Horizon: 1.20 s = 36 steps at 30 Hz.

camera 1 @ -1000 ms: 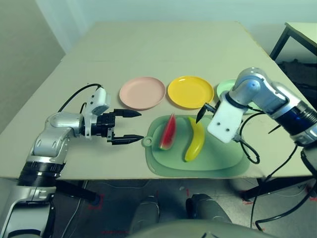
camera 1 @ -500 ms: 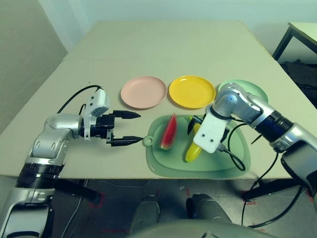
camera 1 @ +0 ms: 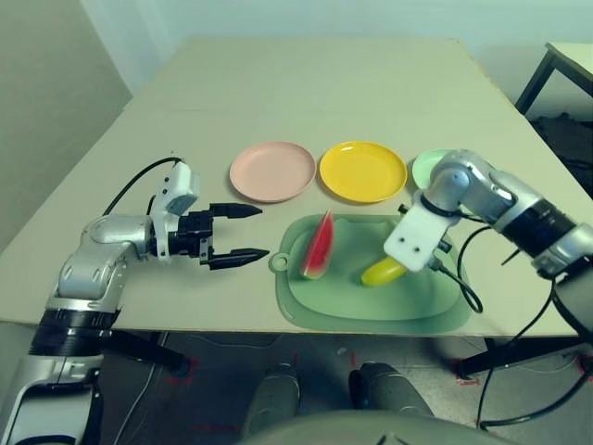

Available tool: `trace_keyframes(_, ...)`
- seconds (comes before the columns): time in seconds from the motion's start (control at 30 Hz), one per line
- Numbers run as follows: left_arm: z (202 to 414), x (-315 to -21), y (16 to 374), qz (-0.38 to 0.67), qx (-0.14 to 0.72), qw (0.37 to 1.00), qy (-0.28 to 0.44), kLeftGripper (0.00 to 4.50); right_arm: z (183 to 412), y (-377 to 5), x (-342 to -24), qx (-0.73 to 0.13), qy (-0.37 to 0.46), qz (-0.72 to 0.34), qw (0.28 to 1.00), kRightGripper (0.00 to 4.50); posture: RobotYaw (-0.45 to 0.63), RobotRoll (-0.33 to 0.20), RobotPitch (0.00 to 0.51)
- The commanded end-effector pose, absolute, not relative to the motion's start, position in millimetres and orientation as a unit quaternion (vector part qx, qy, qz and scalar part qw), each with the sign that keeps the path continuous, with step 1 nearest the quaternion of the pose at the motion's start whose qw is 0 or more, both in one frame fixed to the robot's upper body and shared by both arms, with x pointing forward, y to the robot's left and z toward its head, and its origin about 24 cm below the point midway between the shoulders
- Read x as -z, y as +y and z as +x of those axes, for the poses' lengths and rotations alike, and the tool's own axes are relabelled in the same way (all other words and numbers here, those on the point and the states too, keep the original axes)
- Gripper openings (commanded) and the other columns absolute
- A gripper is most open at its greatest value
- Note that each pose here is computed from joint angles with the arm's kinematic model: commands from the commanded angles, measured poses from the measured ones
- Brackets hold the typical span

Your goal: Place the fruits into color-matched plates.

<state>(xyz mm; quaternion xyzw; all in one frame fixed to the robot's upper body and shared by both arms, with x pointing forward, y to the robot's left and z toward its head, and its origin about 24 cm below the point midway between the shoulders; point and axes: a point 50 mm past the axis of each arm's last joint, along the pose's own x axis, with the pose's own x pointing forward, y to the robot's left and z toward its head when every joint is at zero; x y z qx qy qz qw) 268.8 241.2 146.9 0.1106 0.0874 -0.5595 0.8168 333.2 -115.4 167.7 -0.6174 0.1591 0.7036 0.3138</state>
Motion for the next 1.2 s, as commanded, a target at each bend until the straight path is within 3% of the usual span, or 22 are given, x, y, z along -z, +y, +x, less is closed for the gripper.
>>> trace_keyframes(0.03, 272.9, -145.7, 243.8, 0.093, 0.540, 0.830, 0.102, 4.50, 351.6, -115.6, -192.8, -0.675, 0.156, -0.621, 0.367, 1.65, 0.00, 0.000, 0.062)
trace_keyframes(0.2, 275.2, -146.0, 243.4, 0.085, 0.526, 0.840, 0.107, 4.50, 373.1, -110.4, -206.4, -0.639, 0.155, -0.619, 0.430, 1.65, 0.00, 0.000, 0.060)
trace_keyframes(0.53, 268.8, -144.3, 245.1, 0.088, 0.519, 0.843, 0.111, 4.50, 395.2, -89.1, -182.1, -0.550, 0.118, -0.612, 0.556, 1.65, 0.03, 0.000, 0.067)
trace_keyframes(0.67, 263.5, -145.9, 241.9, 0.093, 0.527, 0.838, 0.109, 4.50, 397.8, -91.6, -167.3, -0.522, 0.129, -0.625, 0.566, 1.65, 0.04, 0.000, 0.072)
trace_keyframes(0.7, 263.0, -146.2, 241.8, 0.093, 0.527, 0.837, 0.109, 4.50, 398.5, -92.4, -165.5, -0.516, 0.130, -0.626, 0.570, 1.73, 0.04, 0.000, 0.072)
trace_keyframes(0.97, 262.2, -150.8, 243.0, 0.101, 0.527, 0.839, 0.091, 4.50, 406.0, -114.6, -183.5, -0.478, 0.125, -0.559, 0.666, 4.47, 0.05, 0.000, 0.067)
trace_keyframes(1.2, 266.5, -156.0, 244.6, 0.124, 0.532, 0.834, 0.078, 4.50, 403.5, -143.2, -211.9, -0.498, 0.064, -0.341, 0.795, 4.47, 0.02, 0.000, 0.053)
